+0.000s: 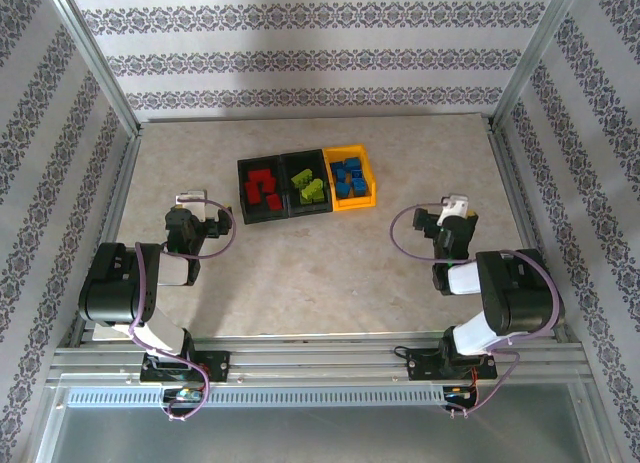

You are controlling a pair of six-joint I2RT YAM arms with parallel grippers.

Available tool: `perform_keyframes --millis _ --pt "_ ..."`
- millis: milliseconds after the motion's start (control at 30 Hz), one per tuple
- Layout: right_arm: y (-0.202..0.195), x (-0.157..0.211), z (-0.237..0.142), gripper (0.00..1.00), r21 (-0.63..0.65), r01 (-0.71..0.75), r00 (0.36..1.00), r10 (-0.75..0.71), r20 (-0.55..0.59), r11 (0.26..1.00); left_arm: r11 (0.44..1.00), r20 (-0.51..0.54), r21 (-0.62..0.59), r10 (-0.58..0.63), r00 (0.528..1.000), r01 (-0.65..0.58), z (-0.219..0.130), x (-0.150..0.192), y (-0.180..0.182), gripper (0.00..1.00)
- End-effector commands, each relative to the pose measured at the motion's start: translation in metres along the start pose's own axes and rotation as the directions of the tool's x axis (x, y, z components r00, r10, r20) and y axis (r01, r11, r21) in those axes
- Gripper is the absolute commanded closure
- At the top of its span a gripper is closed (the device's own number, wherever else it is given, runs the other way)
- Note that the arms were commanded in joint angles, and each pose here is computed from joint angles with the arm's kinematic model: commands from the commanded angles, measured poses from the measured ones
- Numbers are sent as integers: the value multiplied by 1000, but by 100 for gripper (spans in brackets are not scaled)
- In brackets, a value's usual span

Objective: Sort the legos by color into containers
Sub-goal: Reset both arms

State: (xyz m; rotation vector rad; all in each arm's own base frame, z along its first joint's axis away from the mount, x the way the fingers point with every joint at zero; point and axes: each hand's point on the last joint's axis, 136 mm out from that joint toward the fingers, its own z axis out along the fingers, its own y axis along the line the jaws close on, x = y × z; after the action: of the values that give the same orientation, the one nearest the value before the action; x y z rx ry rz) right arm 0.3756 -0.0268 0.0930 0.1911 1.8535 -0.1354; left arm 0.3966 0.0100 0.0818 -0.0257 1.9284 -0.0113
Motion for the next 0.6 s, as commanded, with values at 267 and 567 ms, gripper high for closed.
perform_keyframes --millis 267,567 --pt "41 -18 10 2 -241 41 999 -42 5 970 1000 12 23 17 1000 -18 2 -6 -6 1" --pt "41 -18 10 2 -241 42 999 -42 5 970 1000 14 22 18 1000 -18 2 -6 -6 0"
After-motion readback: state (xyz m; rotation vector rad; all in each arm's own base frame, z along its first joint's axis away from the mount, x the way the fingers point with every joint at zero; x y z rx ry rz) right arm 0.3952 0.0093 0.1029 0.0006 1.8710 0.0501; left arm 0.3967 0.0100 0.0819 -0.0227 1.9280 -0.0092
